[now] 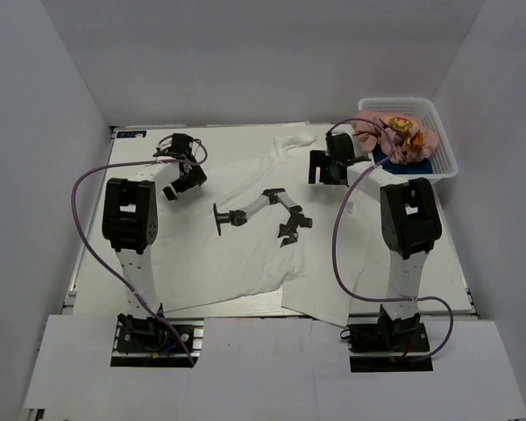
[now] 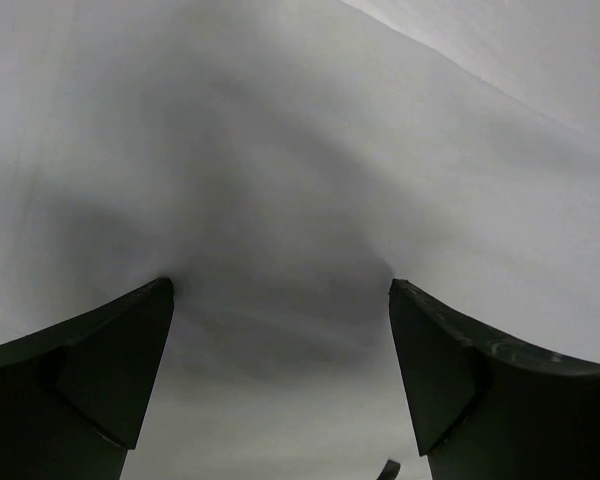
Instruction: Fold and stack the t-shirts
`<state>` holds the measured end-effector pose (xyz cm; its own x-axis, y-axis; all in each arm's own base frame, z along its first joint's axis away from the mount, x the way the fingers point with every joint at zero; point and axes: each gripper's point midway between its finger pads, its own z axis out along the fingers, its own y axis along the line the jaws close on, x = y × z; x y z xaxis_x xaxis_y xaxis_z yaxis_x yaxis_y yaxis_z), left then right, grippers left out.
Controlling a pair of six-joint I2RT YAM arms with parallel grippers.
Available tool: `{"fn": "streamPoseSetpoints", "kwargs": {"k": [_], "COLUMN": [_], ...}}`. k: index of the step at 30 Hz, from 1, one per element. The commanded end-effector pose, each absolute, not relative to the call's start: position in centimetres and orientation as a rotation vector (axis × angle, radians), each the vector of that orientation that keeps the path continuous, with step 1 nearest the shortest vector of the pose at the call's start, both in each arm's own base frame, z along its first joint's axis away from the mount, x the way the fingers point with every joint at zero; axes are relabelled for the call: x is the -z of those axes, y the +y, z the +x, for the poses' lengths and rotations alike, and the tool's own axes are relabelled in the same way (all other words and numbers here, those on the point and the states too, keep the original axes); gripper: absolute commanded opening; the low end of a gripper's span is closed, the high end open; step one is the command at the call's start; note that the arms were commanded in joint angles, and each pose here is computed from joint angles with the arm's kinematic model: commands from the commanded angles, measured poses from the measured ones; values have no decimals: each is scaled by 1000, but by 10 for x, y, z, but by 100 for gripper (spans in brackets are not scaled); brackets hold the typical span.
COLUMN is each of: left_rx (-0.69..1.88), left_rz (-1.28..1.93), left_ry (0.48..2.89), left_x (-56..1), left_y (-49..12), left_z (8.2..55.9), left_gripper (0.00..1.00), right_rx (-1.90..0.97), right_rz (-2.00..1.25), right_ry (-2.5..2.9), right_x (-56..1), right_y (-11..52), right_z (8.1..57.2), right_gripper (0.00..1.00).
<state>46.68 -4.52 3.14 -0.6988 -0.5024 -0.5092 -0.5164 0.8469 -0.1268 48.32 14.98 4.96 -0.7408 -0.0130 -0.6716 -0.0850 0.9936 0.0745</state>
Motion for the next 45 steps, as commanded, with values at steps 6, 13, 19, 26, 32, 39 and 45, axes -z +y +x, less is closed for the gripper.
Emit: {"fn": "streamPoseSetpoints", "kwargs": {"k": [6, 13, 19, 26, 32, 39, 45], "left_rx": [-157, -83, -12, 125, 49, -49, -174], "left_rz": [-717, -628, -537, -411, -469, -896, -1215], "left_ry": [2496, 2526, 2467, 2283, 2263, 2283, 2310], "left_x": [-8, 24, 19, -66, -146, -147, -91], "left_y": [-26, -32, -36, -51, -33, -4, 13], "left_z": [506, 560, 608, 641, 580, 399, 277], "left_gripper": [99, 99, 99, 99, 99, 99, 99], "right_rx": [-254, -252, -238, -225, -123, -209, -309], "right_rz": [9, 127, 181, -58, -246, -479, -637], "right_ry": [2450, 2520, 2497, 2346, 2152, 2077, 2119], "right_x": [-26, 3, 7, -61, -141, -152, -126], "right_y": [150, 143, 139, 166, 181, 227, 271], "right_z": [489, 503, 540, 583, 544, 420, 333], "right_gripper": [90, 90, 90, 90, 90, 90, 90]}}
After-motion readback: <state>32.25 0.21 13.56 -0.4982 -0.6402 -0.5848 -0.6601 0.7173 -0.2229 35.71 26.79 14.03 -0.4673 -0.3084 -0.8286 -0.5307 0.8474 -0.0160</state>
